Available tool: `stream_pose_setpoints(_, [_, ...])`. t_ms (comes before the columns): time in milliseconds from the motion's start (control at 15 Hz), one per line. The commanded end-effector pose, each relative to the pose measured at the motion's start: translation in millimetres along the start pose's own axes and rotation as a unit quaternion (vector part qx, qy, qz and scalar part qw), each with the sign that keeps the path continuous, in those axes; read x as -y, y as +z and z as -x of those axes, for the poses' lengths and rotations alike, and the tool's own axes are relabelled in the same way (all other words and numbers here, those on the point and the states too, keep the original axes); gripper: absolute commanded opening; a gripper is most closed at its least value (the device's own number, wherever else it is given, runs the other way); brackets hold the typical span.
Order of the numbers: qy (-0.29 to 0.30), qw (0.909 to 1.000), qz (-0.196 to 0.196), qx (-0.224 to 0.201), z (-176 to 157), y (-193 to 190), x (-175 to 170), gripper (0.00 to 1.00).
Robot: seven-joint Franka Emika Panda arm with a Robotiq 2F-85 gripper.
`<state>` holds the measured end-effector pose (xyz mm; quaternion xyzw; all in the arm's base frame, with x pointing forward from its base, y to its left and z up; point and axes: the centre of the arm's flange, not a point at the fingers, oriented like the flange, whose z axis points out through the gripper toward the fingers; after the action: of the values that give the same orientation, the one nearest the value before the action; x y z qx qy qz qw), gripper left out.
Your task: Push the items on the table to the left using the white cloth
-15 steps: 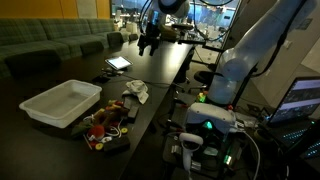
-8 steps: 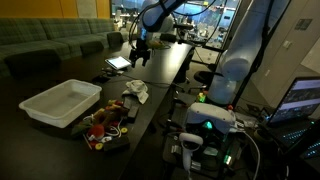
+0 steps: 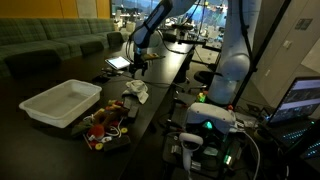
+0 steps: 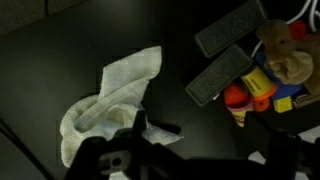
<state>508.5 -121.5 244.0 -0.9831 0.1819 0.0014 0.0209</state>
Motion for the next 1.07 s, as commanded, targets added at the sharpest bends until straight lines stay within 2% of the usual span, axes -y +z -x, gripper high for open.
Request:
stream_pose_setpoints(0, [-0.006, 0.9999, 0.01, -0.009, -44, 35, -24, 1.0])
stream_pose_setpoints(467, [-0.014, 0.9997, 0.014, -0.017, -90, 99, -76, 1.0])
stream_pose_setpoints(1000, [-0.011, 0.9999, 0.006, 0.007, -106, 166, -104, 1.0])
